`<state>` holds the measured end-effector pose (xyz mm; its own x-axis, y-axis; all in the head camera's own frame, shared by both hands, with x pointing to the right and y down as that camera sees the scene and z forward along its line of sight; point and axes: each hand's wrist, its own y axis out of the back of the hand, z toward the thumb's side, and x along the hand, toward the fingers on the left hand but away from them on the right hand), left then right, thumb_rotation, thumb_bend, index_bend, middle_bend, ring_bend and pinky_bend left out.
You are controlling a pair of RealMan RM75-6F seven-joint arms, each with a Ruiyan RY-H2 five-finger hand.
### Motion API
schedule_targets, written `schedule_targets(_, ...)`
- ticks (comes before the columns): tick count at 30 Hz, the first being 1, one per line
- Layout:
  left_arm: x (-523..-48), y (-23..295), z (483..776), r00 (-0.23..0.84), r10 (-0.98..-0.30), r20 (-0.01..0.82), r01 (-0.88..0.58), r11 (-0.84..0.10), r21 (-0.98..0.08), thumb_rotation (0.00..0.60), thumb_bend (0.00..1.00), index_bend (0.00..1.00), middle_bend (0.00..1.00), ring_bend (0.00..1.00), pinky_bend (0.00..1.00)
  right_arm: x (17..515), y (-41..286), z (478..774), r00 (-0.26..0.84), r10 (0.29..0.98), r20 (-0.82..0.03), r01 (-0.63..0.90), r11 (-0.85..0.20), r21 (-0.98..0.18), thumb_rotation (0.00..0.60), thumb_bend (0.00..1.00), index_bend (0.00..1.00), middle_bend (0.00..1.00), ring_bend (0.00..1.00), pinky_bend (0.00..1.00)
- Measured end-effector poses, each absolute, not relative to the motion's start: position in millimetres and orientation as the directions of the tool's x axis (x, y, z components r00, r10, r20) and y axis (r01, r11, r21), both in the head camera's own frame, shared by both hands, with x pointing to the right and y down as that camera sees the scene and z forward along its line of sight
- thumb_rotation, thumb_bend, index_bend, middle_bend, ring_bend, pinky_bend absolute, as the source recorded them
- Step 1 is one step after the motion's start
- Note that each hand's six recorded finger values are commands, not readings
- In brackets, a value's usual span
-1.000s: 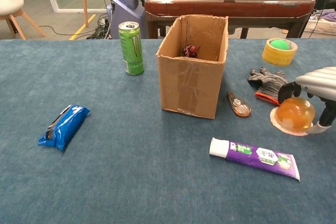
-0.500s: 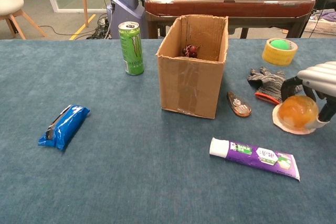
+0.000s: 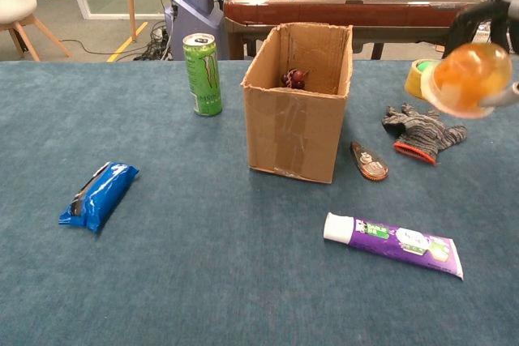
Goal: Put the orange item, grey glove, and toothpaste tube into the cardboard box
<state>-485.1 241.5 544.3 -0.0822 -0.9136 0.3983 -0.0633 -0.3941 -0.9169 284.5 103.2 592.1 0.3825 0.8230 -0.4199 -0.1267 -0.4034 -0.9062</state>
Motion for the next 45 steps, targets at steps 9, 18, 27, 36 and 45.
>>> schedule_targets(9, -486, 241, 543, -0.086, -0.914, 0.396, -0.067, -0.391, -0.918, 0.6, 0.16, 0.26, 0.19, 0.23, 0.47, 237, 65, 530, 0.441, 0.866, -0.237, -0.059, -0.236, -0.97, 0.6, 0.17, 0.58, 0.58, 0.52, 0.53)
schedule_targets(18, -486, 242, 541, -0.082, -0.915, 0.396, -0.073, -0.391, -0.918, 0.6, 0.16, 0.26, 0.19, 0.23, 0.47, 195, 44, 543, 0.45, 0.87, -0.199, -0.01, -0.218, -0.976, 0.6, 0.16, 0.58, 0.58, 0.52, 0.53)
schedule_targets(27, -487, 242, 536, -0.085, -0.917, 0.391, -0.08, -0.384, -0.92, 0.6, 0.16, 0.26, 0.19, 0.23, 0.47, 161, 38, 585, 0.437, 0.867, -0.239, 0.014, -0.272, -0.962, 0.6, 0.14, 0.57, 0.49, 0.43, 0.53)
schedule_targets(36, -490, 241, 530, -0.09, -0.921, 0.378, -0.093, -0.37, -0.924, 0.6, 0.16, 0.26, 0.2, 0.23, 0.47, 133, 44, 610, 0.478, 0.836, -0.269, 0.04, -0.327, -0.944, 0.6, 0.0, 0.16, 0.26, 0.28, 0.53)
schedule_targets(45, -491, 241, 530, -0.089, -0.921, 0.38, -0.092, -0.372, -0.924, 0.6, 0.16, 0.26, 0.2, 0.23, 0.47, 132, 50, 603, 0.51, 0.822, -0.253, 0.049, -0.322, -0.946, 0.6, 0.0, 0.08, 0.2, 0.25, 0.5)
